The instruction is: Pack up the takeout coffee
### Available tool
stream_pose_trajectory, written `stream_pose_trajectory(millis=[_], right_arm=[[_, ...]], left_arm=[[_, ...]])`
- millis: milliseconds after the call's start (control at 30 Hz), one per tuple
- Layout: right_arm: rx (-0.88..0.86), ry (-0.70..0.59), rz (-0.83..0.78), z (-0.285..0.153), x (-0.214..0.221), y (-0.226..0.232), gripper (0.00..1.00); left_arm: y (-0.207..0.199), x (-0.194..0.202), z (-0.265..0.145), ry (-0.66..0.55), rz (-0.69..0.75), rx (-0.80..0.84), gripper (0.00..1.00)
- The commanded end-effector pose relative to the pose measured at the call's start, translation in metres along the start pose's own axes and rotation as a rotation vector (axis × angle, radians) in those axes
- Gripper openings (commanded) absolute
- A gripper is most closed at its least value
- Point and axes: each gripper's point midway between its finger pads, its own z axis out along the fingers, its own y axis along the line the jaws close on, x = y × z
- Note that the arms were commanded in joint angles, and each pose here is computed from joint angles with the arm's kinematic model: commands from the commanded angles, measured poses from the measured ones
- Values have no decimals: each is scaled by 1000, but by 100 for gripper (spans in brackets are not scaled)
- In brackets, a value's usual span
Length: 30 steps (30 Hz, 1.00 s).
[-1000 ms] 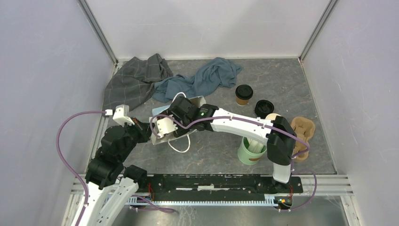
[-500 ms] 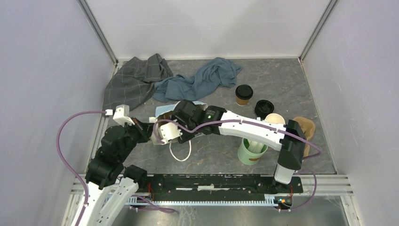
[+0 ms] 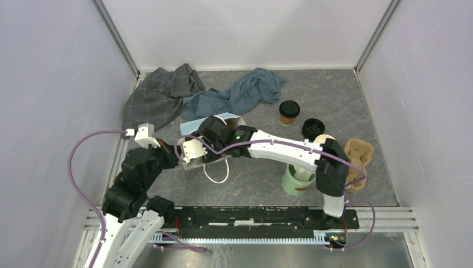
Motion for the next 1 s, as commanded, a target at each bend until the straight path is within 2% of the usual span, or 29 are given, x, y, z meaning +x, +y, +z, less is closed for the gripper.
stream_pose_trajectory(millis=[0,267,500,967], right_arm=[[67,-21,53,-51,0,-14,0],[137,35,28,-49,28,-22,0],[143,-14,-16,-29,27,-42,0],[84,-70,-18,2,26,-38,0]], left_arm=[[-5,-9,-2,-35,-2,20,2],[-8,-12,-4,-32,-3,23,2],[-6,-9,-3,-23,-20,16,2],[-11,-13,-2,-17,-24,21,2]])
